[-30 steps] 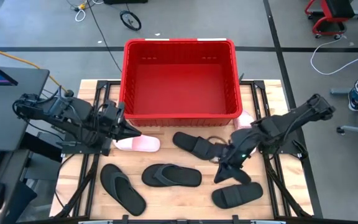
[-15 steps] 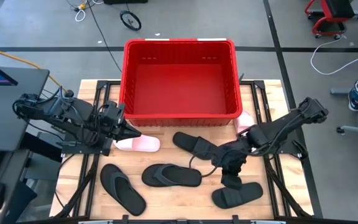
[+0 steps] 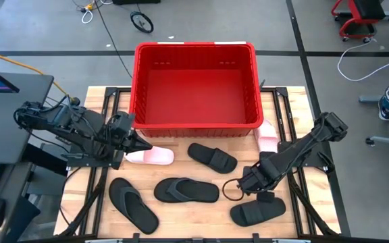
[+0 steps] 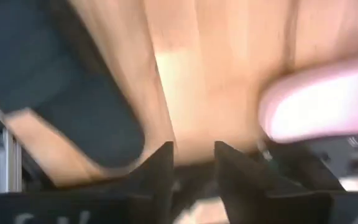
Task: Pick and place slides into bin
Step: Put the right pink slide into the red bin
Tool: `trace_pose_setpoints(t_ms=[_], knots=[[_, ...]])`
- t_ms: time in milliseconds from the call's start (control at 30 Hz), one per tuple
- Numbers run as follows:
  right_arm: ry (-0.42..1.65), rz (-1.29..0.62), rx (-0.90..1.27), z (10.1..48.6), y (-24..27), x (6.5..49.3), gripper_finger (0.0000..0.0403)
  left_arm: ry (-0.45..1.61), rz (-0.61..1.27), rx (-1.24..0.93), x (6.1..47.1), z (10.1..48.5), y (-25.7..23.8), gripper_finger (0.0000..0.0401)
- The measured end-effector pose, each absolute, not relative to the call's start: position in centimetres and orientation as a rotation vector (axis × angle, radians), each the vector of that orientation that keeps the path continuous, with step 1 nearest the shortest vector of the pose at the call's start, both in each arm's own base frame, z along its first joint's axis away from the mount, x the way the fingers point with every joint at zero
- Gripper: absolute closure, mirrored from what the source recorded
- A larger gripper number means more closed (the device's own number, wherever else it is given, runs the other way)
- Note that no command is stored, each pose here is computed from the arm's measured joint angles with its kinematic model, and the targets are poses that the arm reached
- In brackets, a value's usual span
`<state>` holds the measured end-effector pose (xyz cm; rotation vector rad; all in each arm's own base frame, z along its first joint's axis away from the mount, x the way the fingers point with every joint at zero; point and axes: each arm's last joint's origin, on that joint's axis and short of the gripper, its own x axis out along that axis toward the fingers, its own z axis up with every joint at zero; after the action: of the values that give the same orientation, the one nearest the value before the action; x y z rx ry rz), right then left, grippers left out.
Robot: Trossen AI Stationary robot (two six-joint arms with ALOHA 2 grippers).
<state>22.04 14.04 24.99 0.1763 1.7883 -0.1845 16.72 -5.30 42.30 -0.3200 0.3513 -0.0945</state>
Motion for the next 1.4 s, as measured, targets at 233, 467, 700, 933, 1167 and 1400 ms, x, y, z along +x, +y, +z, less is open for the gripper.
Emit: trace_pose_setpoints(t_ms=[233,467,700,933,1167,1400], knots=[[1.833,-0.298,0.153,20.2,13.0,20.5,0.0202,0.351,-0.094,-0.32,16.7,42.3,-5.3,0.0376],[1.853,-0.509,0.047,17.2,11.3,18.4,0.0173,0.35,-0.094,-0.321,16.7,42.3,-5.3,0.0393],[1.851,-0.489,0.019,15.0,10.6,17.4,0.018,0.35,-0.093,-0.327,16.7,42.3,-5.3,0.0388],[1.821,-0.525,-0.004,13.5,10.0,16.6,0.021,0.352,-0.084,-0.374,16.7,42.3,-5.3,0.0381],[1.847,-0.533,-0.009,13.1,9.7,16.0,0.0343,0.351,-0.084,-0.375,16.7,42.3,-5.3,0.0396],[1.841,-0.402,0.26,16.3,11.3,17.6,0.0375,0.35,-0.072,-0.405,16.8,42.3,-5.3,0.0379]])
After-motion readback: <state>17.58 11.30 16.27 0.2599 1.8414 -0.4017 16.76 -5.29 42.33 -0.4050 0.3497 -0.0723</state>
